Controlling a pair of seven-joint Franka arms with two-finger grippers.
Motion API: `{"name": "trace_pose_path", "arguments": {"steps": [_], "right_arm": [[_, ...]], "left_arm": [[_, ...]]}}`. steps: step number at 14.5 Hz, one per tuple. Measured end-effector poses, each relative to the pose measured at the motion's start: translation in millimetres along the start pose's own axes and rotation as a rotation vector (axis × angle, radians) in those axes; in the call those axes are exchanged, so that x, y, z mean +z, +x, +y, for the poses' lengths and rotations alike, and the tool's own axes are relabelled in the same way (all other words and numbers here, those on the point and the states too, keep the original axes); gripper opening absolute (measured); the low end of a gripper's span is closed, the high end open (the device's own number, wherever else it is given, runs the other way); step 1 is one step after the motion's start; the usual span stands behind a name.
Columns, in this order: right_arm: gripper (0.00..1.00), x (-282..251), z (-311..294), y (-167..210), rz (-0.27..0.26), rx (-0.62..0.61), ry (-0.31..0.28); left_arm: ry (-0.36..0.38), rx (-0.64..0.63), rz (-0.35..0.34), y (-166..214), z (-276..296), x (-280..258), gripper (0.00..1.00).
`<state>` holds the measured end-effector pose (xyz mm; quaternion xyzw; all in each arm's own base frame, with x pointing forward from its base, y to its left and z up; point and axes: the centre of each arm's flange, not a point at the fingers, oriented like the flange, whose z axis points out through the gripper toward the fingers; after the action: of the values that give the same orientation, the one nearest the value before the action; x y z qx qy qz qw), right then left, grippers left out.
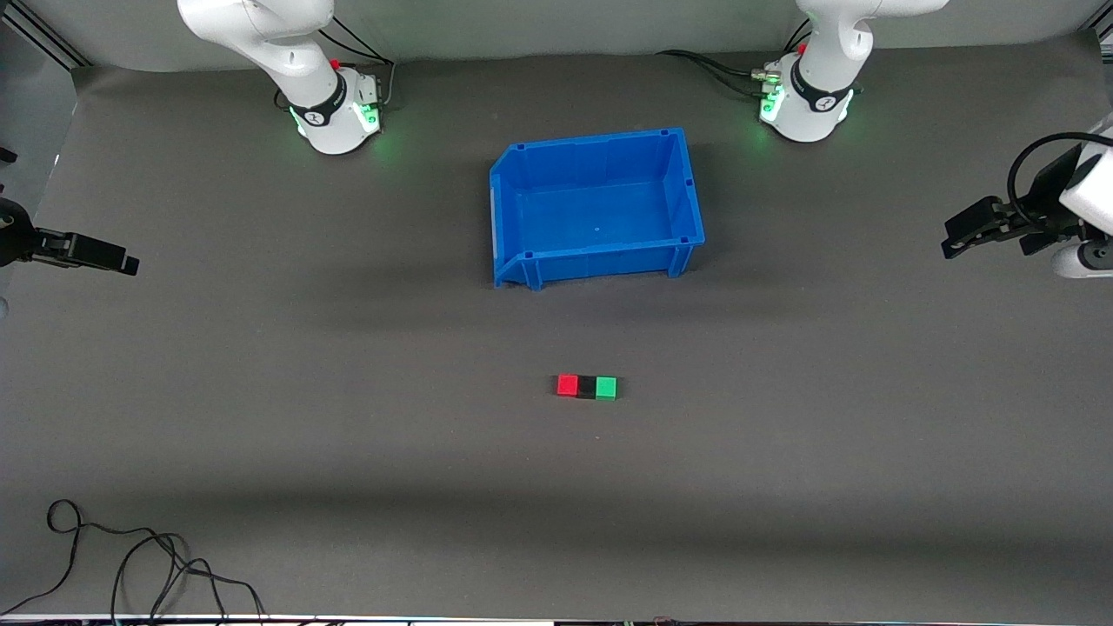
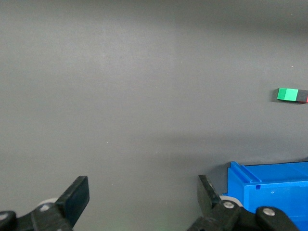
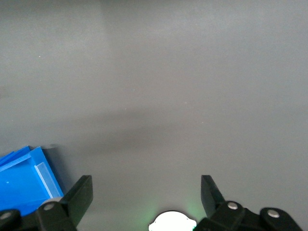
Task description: Attach green and red cubes to black cube
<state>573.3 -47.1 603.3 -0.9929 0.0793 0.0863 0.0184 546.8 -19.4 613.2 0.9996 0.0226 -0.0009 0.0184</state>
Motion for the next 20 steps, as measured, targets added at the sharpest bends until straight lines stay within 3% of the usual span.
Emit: {"name": "trace_pose_path", "arguments": {"steps": [6,10,20], "right_arm": [[1.00,9.2,1.5,-31.6,0.061,-0.012,0.009],[1.00,4.5,-15.7,-41.8,0.093,-0.040,-0.031],[1.00,7.6,-45.3,-45.6,0.097,0.033,-0.045]], "left_arm": [[0.003,0.053,-0.014,-10.2,-0.8,-13.5,1.00],[0.007,0.066,-0.034,-12.7,3.5,-11.6,1.00],[0.010,0.071,-0.048,-13.9,6.0,-8.9,1.00]]}}
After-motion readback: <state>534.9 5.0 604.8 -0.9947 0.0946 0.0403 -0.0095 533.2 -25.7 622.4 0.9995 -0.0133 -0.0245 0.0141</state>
